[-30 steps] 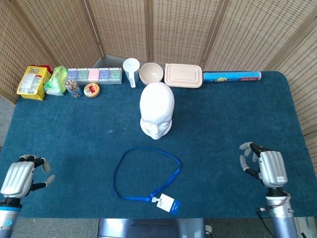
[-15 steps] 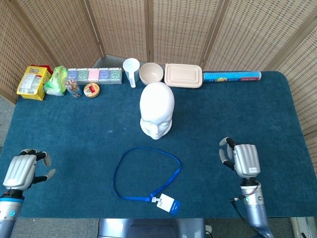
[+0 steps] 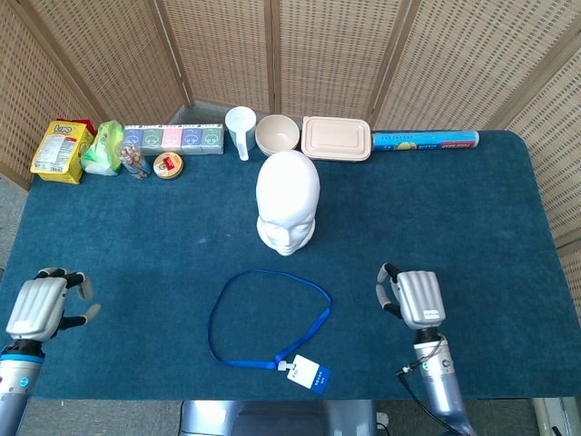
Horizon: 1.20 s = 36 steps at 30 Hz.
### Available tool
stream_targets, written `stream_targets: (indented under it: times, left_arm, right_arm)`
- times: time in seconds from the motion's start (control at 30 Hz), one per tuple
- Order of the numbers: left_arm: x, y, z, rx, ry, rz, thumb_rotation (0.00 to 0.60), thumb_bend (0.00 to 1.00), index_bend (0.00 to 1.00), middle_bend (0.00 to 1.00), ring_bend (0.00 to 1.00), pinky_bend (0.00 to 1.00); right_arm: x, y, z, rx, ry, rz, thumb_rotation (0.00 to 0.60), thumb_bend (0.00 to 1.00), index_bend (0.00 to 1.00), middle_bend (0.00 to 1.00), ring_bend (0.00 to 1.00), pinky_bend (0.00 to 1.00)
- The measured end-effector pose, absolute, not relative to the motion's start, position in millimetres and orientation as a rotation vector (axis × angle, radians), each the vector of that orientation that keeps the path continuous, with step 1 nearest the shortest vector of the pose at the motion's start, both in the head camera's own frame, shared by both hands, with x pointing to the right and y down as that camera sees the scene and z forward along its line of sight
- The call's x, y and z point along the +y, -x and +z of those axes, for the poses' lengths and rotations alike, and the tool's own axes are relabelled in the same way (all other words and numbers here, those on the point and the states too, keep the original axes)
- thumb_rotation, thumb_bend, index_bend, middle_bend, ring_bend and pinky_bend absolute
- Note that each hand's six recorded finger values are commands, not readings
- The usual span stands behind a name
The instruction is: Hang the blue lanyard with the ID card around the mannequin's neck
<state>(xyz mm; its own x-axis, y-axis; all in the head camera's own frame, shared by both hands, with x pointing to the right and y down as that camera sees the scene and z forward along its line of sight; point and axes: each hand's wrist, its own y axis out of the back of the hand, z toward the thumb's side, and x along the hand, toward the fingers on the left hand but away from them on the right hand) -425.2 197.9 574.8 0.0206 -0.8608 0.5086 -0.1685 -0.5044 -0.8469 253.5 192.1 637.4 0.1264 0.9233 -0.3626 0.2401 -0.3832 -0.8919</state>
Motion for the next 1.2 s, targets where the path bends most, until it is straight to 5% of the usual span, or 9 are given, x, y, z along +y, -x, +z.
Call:
stream_targets:
  times: [0.4,0.6,1.2]
  left_arm:
    - [183,417,581,0.999,1.72,-1.491,0.599,0.23,0.61,0.59,0.42,0.29]
    - [177,407,586,1.008,1.719,-1.466,0.6,0.23,0.59,0.59,0.42,0.37]
    - [178,373,603,0.963,1.8,-1.465,0.599,0.23,0.56,0.59,0.42,0.37]
  right_arm:
    - [204,-219,655,-1.045,1.766,1.349,0.555,0.28,0.53,0.93,1.0,1.0]
    - [204,-211,662,-1.025,1.757,1.392,0.557,0.27,0.53,0.93,1.0,1.0]
    - [203,-187,683,-0.946,1.774,1.445,0.561,0.27,0.53,0.93,1.0,1.0]
